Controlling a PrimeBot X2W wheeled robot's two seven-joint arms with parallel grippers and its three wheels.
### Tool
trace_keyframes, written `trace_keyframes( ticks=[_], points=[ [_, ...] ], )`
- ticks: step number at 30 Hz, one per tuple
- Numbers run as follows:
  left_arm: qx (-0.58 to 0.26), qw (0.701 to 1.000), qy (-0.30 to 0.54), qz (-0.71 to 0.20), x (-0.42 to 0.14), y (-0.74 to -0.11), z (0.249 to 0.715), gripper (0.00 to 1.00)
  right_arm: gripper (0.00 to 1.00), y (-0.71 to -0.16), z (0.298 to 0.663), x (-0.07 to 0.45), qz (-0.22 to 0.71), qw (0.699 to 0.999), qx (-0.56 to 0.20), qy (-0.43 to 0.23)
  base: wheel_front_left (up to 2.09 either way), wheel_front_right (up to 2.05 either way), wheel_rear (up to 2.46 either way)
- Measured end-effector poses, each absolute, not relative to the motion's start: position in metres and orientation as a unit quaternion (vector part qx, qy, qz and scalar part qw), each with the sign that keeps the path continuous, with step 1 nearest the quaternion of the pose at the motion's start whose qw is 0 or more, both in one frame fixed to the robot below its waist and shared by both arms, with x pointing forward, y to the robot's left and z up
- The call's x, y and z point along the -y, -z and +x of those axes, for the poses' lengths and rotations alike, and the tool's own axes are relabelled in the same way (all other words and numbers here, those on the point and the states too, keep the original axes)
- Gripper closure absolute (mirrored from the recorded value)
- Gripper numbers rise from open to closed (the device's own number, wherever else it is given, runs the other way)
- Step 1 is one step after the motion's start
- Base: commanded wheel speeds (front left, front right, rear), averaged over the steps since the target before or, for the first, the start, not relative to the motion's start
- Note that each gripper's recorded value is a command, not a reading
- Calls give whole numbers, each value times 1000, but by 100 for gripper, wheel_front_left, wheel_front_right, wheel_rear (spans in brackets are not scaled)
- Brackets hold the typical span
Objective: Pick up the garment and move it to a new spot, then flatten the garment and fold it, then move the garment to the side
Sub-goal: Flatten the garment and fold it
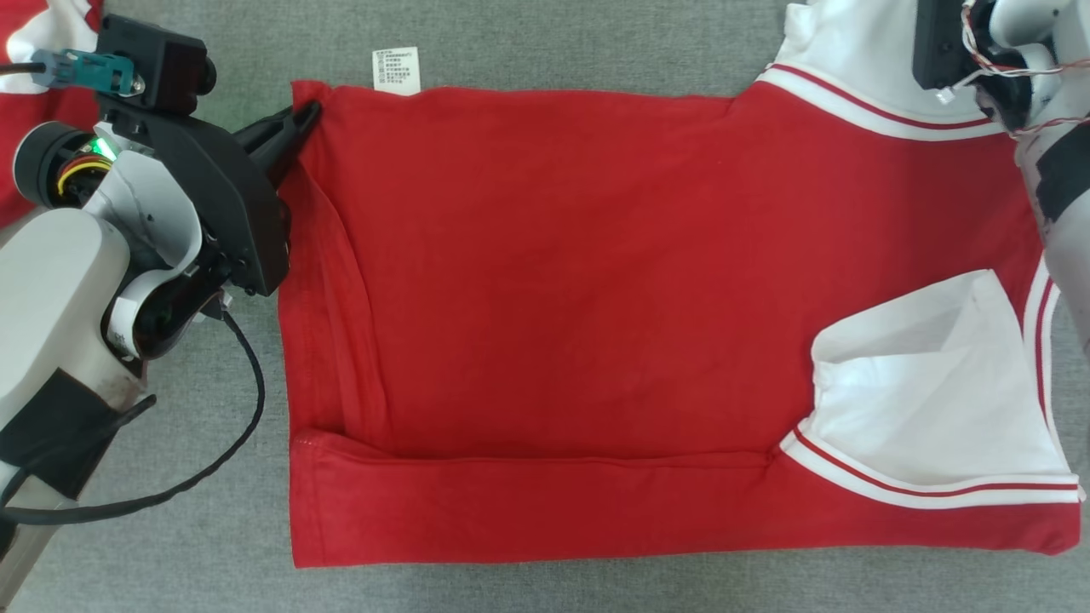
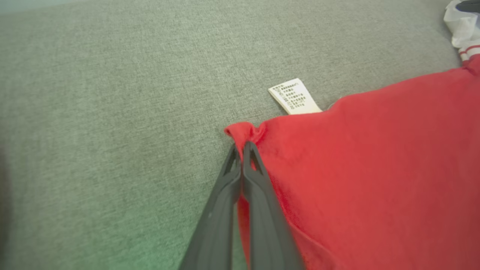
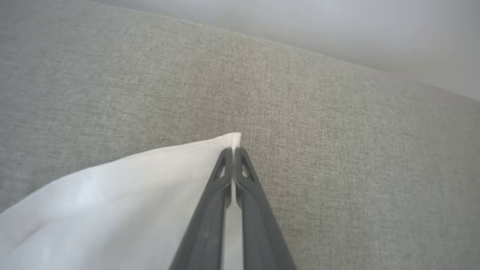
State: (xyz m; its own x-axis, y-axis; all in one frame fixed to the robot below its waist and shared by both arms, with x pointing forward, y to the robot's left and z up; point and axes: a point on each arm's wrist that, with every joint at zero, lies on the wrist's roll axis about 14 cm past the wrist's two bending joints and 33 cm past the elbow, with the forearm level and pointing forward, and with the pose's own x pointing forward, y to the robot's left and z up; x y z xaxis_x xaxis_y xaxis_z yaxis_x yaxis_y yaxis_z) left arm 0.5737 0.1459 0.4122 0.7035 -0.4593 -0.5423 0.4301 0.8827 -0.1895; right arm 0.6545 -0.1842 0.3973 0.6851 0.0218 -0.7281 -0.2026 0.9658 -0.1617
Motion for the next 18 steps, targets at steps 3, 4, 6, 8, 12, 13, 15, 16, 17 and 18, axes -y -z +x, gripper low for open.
trace_keyframes(
  ticks=[3, 4, 6, 8, 12, 13, 15, 16, 17, 18],
  points=[
    [-291, 926, 241, -27, -144, -417, 575, 100, 100, -416, 664, 180, -114, 931, -341, -67, 0, 0, 0],
    [-290, 926, 240, -27, -144, -417, 575, 100, 100, -425, 667, 179, -115, 938, -321, -68, 0, 0, 0],
    [-283, 929, 237, -31, -144, -420, 574, 100, 100, -439, 670, 178, -108, 949, -289, -68, 0, 0, 0],
    [-277, 931, 235, -33, -144, -424, 573, 100, 100, -448, 668, 179, -103, 956, -266, -68, 0, 0, 0],
    [-263, 936, 232, -39, -142, -432, 569, 100, 100, -464, 660, 182, -104, 968, -219, -71, 0, 0, 0],
    [-262, 936, 233, -41, -141, -434, 567, 100, 100, -467, 657, 182, -103, 970, -206, -73, 0, 0, 0],
    [-257, 937, 234, -44, -138, -437, 562, 100, 100, -473, 650, 183, -98, 976, -181, -75, 0, 0, 0],
    [-255, 937, 234, -45, -137, -438, 560, 100, 100, -476, 646, 184, -94, 978, -167, -77, 0, 0, 0],
    [-255, 937, 234, -46, -137, -438, 557, 100, 100, -478, 641, 184, -93, 980, -155, -79, 0, 0, 0],
    [-253, 937, 235, -47, -136, -439, 555, 100, 100, -481, 636, 185, -89, 983, -142, -80, 0, 0, 0]
  ],
)
